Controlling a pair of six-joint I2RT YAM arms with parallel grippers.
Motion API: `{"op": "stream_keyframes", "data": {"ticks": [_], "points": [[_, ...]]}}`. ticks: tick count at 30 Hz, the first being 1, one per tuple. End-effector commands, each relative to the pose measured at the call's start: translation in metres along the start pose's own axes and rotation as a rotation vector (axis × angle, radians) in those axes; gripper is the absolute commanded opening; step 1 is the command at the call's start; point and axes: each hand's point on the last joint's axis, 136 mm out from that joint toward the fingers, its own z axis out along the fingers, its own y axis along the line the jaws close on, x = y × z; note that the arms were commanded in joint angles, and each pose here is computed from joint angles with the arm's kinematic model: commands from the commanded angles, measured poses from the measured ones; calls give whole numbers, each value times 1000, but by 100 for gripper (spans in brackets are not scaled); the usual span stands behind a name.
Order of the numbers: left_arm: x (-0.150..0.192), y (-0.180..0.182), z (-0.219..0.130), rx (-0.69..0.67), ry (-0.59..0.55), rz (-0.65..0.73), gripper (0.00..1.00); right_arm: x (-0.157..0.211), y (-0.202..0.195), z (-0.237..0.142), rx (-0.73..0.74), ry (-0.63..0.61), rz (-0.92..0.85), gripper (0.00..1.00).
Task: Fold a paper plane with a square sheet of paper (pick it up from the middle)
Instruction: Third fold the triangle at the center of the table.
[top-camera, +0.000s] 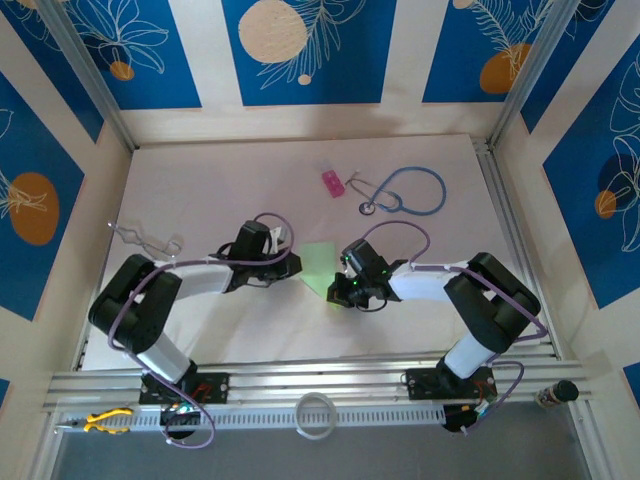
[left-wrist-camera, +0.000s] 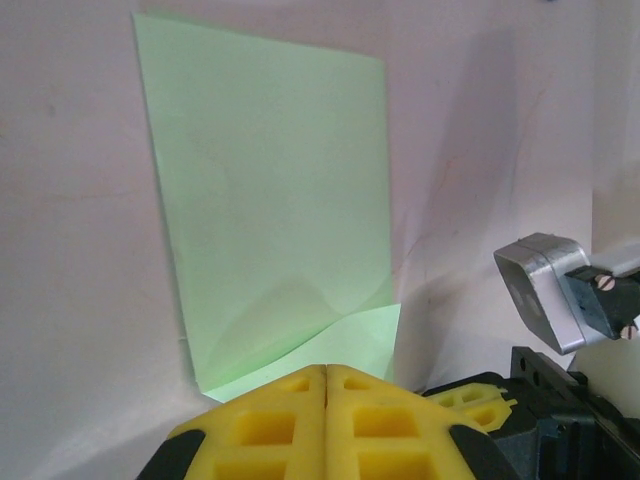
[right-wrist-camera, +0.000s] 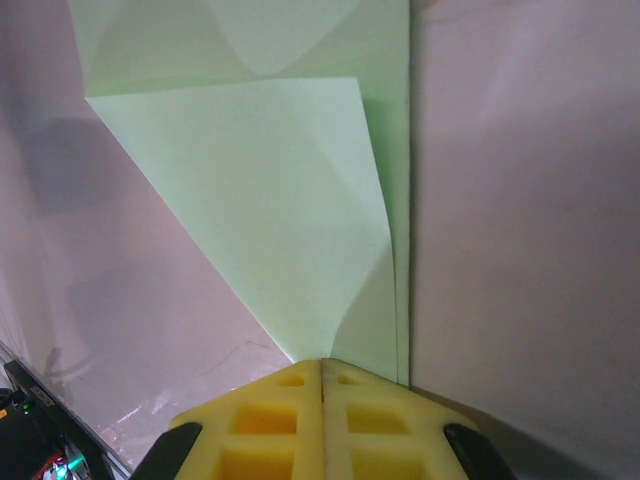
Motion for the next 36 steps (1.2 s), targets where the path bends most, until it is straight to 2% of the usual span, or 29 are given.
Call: {"op": "stream_keyframes", "data": {"ticks": [1, 11, 21, 30, 36], "points": [[6, -13, 10, 55, 47, 4, 6, 23, -43, 4, 164, 65, 43, 1], [14, 5, 19, -10, 73, 28, 5, 22, -41, 3, 163, 62, 39, 1], [28, 28, 29, -72, 134, -16, 3, 19, -34, -2, 147, 51, 18, 2], [45, 55, 28, -175, 181, -93, 1, 3, 13, -21, 48, -18, -110, 6], [48, 56, 26, -170, 180, -104, 0, -8, 45, -14, -62, -17, -161, 8]]}}
